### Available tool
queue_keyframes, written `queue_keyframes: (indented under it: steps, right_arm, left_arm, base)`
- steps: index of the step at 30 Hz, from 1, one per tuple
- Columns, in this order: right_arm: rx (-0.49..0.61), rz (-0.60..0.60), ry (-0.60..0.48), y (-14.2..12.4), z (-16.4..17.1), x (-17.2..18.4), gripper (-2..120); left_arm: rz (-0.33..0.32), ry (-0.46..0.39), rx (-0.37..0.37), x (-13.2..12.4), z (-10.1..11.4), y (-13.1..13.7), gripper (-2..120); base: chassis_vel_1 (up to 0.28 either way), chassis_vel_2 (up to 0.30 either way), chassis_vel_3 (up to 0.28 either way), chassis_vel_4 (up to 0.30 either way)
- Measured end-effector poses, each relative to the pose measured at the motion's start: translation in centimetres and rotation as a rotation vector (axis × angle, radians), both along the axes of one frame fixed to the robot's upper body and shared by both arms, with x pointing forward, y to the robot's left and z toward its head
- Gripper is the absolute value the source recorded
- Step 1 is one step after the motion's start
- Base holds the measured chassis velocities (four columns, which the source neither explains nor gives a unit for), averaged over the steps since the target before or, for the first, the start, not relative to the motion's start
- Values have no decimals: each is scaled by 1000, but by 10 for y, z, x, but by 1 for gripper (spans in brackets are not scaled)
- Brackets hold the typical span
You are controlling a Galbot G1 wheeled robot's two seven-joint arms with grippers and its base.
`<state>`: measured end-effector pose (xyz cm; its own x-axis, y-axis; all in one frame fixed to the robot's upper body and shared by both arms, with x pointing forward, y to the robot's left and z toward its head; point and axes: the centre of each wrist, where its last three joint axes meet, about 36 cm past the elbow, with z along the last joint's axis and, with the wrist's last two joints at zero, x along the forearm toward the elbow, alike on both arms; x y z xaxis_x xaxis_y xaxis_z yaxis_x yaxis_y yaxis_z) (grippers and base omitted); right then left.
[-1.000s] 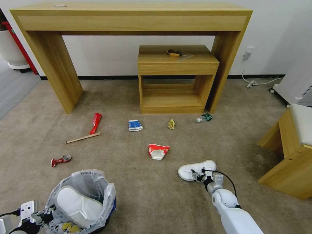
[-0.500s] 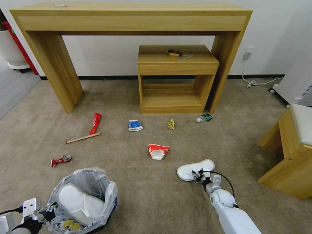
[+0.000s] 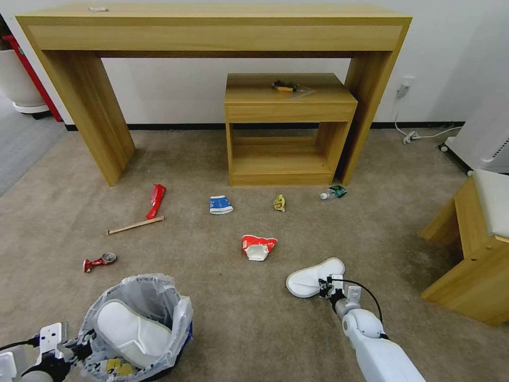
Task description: Pick up the trash bin and place the garbage on the floor into it.
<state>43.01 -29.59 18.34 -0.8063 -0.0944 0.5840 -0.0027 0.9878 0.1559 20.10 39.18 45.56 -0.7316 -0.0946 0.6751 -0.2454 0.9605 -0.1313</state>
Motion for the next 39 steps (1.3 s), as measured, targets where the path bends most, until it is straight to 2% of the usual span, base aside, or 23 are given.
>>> queue_keyframes:
  steps: [6,14,22,25,26,29,30,33,34,37,38,39]
  right_arm:
    - [-1,-13,-80,-5,22,-1,0]
    - [-11,27,-269,-9,89,-1,0]
    - [-9,82,-377,2,137,5,0]
    - [21,148,-443,24,178,11,0]
    - [21,148,-443,24,178,11,0]
    - [48,272,-509,57,225,17,0]
    - [48,272,-509,57,225,17,0]
    - [74,443,-524,87,256,9,0]
    - [74,443,-524,87,256,9,0]
    - [112,605,-539,123,274,2,0]
    - [112,605,-539,123,274,2,0]
    - [125,653,-540,135,278,0,0]
  left_arm:
    - [-6,-10,1,2,3,-2,0]
    - [-29,-21,4,5,5,-12,0]
    - [-39,-21,4,7,4,-18,0]
    - [-47,-21,2,8,3,-23,0]
    - [-47,-21,2,8,3,-23,0]
    - [-61,-20,-2,11,0,-30,0]
    - [-61,-20,-2,11,0,-30,0]
    - [-77,-29,-12,19,-2,-38,0]
    - [-77,-29,-12,19,-2,-38,0]
    - [-87,-38,-18,26,-4,-44,0]
    - [-87,-38,-18,26,-4,-44,0]
    - [-87,-38,-19,27,-4,-45,0]
  base:
    - [0,0,0,0]
    - [0,0,0,0]
    - [0,0,0,0]
    - [0,0,0,0]
    - [0,0,0,0]
    - [0,0,0,0]
    - [0,0,0,0]
    - [0,0,0,0]
    - [0,0,0,0]
    - [0,0,0,0]
    - [0,0,0,0]
    - [0,0,0,0]
